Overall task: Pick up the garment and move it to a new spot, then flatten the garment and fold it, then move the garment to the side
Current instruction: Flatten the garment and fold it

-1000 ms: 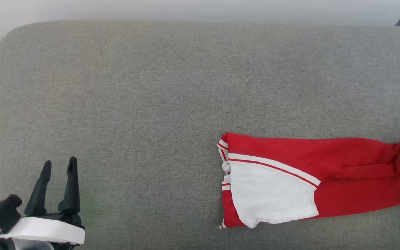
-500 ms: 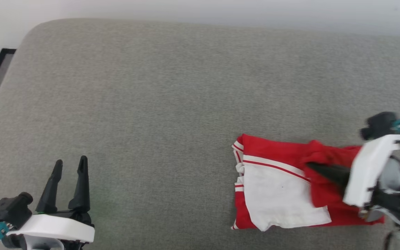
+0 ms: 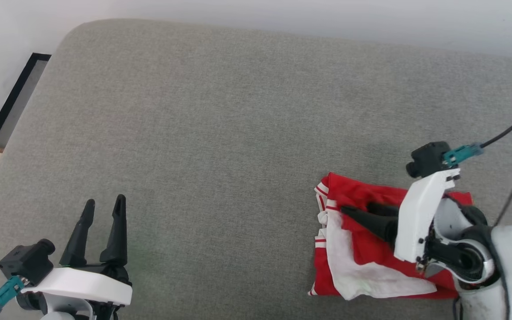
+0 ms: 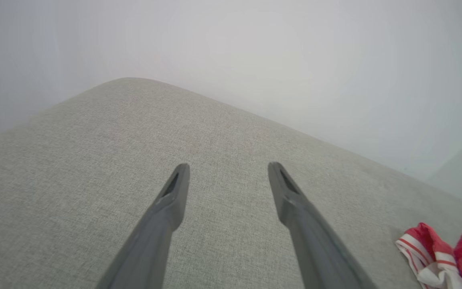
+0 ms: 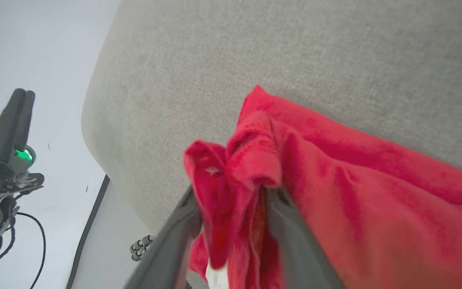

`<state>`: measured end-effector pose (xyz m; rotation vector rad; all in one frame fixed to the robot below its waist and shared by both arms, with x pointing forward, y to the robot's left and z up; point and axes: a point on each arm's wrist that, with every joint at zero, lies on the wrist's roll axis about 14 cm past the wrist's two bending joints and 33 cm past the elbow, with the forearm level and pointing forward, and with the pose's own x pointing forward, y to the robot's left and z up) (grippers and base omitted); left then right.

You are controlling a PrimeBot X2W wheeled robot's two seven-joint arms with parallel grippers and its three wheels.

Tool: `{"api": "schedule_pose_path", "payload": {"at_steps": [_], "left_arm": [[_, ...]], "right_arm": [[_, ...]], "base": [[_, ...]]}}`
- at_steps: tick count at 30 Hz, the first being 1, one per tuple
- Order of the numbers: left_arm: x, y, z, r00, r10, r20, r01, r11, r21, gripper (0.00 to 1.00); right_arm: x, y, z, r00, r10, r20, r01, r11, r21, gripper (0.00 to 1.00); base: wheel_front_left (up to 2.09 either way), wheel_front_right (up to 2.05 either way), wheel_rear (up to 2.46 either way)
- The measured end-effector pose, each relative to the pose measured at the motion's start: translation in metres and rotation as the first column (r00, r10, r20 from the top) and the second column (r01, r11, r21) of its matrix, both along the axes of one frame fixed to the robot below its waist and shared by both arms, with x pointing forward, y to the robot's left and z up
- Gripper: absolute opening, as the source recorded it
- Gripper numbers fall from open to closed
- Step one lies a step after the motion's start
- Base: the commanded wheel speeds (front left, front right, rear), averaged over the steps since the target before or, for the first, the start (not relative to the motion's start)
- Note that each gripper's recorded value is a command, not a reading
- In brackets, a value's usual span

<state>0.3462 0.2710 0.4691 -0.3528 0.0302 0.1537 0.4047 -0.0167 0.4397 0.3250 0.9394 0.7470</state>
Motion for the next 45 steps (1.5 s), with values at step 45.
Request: {"api": "schedule_pose_path", "payload": {"at_steps": [45], "left_arm": [[-0.005, -0.025, 0.04, 0.983, -0.146, 0.112, 0.132, 0.984, 0.122, 1.0]], "right_arm": [[-0.037, -0.236, 0.08, 0.372, -0.446, 0.814, 0.645, 0.755, 0.119, 1.0]], "base": [[0.0, 0.0, 0.0]]}}
